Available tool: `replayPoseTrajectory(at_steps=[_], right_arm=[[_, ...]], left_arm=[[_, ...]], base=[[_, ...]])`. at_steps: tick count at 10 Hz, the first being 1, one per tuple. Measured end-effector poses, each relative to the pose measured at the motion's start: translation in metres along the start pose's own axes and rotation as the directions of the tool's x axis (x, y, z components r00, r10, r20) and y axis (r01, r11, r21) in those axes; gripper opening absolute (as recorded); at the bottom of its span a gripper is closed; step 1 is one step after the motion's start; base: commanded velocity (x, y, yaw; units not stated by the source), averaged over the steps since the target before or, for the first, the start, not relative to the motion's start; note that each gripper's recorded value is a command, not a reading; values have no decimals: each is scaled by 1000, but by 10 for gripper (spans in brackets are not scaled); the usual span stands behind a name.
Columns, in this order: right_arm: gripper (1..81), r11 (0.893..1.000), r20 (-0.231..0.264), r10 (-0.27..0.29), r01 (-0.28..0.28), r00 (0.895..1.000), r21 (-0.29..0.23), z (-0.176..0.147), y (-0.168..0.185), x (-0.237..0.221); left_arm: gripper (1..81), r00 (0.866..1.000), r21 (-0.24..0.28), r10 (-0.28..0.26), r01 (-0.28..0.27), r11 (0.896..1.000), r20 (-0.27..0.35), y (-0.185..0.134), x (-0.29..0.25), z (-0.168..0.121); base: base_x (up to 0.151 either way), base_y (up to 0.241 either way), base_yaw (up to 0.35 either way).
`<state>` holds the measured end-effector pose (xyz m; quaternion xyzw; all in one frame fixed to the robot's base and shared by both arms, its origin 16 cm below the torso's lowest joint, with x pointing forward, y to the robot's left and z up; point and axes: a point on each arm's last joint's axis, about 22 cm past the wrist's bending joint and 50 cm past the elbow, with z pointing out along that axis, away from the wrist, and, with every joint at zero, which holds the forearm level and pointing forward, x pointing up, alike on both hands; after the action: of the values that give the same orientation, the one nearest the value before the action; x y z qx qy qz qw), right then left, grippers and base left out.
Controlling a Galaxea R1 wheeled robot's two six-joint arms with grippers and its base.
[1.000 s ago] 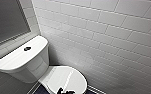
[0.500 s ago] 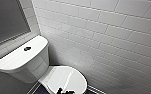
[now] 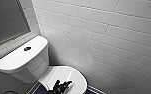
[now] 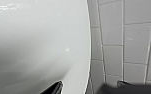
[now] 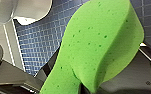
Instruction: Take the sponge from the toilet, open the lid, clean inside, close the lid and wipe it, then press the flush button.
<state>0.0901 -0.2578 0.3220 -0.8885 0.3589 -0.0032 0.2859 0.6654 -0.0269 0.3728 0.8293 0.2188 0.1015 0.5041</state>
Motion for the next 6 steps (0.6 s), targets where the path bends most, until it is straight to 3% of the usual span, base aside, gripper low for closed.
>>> replayPoseTrajectory(at_steps=[2, 6], right_arm=[[10, 1000, 0, 0, 0, 1000, 0, 0, 0, 0], [10, 1000, -4, -3, 3, 1000, 15, 6, -8, 4]], left_arm=[[811, 999, 24, -22, 21, 999, 45, -17, -23, -5], [811, 991, -4, -61, 62, 998, 119, -7, -62, -32]], base=[[0, 0, 0], [0, 0, 0]])
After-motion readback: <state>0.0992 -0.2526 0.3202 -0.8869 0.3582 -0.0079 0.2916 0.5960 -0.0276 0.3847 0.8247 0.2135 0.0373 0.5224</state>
